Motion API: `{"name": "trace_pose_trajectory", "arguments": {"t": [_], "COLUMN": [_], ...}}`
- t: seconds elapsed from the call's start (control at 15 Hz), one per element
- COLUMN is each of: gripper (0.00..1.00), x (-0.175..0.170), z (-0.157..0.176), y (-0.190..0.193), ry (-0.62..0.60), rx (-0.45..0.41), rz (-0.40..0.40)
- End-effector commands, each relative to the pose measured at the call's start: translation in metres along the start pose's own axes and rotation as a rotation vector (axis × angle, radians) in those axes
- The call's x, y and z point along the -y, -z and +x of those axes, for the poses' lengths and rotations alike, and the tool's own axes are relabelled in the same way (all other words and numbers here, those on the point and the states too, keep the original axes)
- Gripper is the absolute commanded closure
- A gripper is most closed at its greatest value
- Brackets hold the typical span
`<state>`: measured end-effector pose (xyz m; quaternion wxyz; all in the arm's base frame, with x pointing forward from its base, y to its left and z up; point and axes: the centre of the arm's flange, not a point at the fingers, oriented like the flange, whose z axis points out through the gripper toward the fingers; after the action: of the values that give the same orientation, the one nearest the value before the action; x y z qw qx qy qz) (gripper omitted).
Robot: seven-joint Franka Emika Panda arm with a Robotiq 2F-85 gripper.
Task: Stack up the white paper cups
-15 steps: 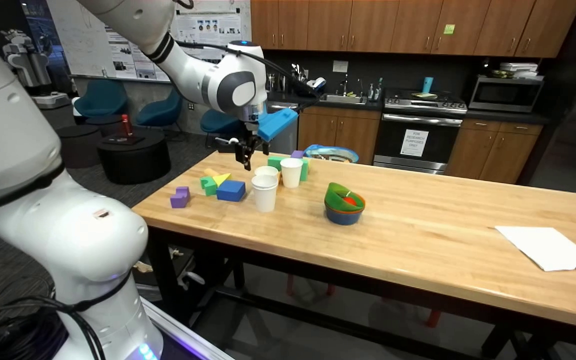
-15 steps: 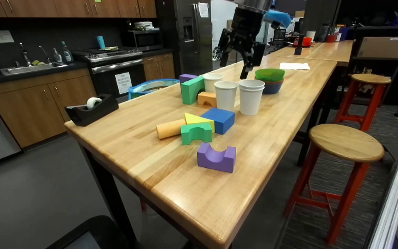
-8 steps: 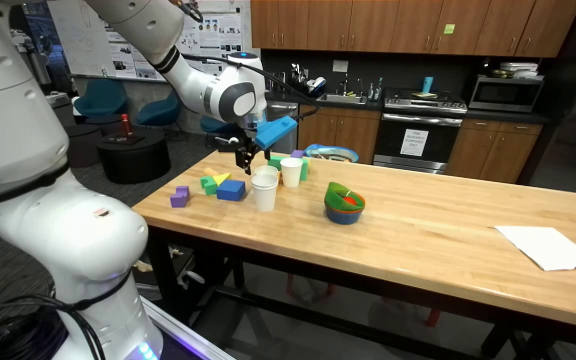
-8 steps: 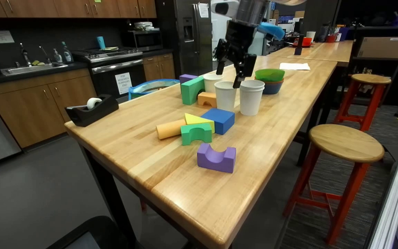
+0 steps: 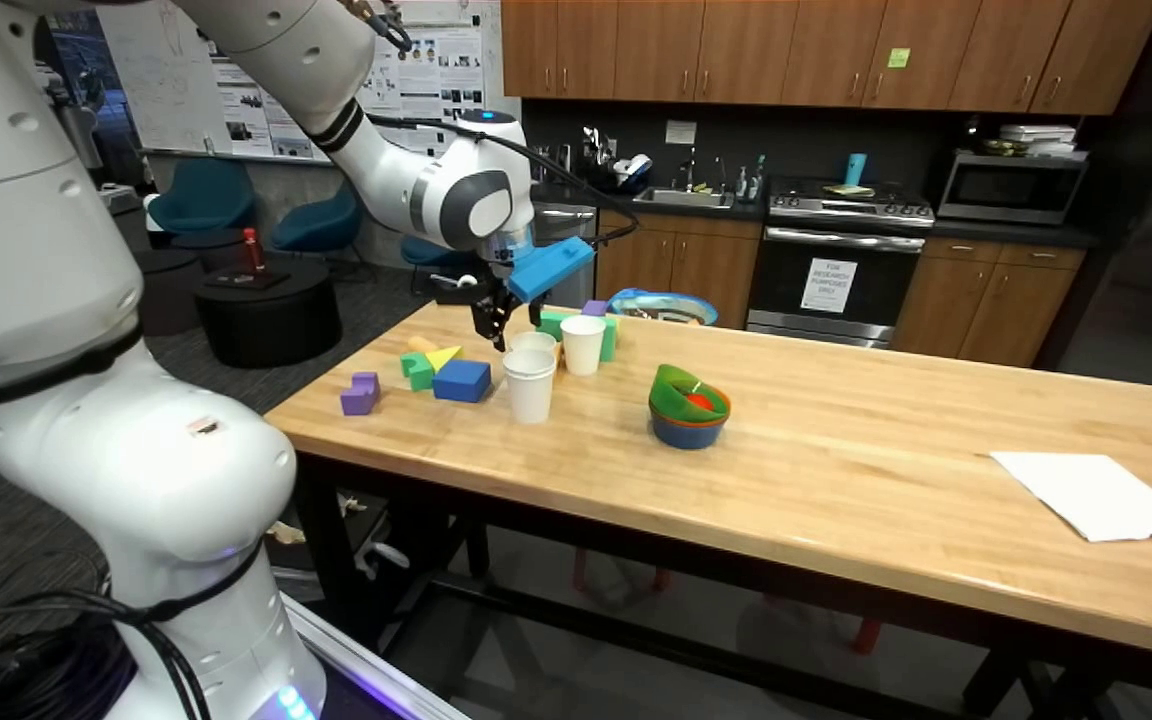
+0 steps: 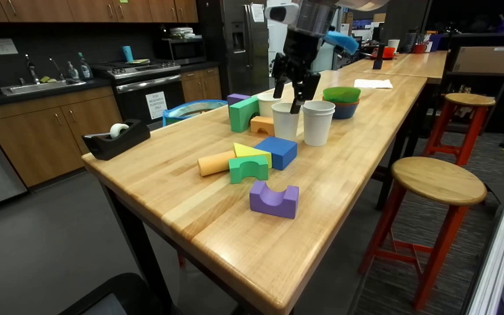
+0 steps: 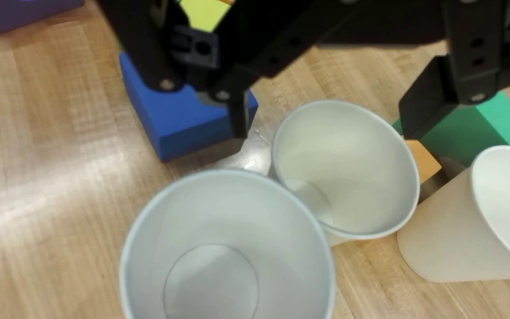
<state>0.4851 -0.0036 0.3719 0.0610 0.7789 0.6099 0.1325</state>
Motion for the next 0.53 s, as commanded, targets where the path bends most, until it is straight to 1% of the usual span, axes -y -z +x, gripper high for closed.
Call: {"name": "trace_pose_trajectory", "arguments": {"t": [0.0,0.27,0.47], "gripper": [0.15,0.16,0.2], "x": [-0.002,0.0,0.0036], "z": [-0.0011,-0.0048,-0.0069], "y": [-0.0018,-0.0054,-0.0099], "ry": [-0.019,-0.025,-0.026], "rx": [0.006,0.011,0.02], "rz": [-0.02,-0.015,-0.009]}}
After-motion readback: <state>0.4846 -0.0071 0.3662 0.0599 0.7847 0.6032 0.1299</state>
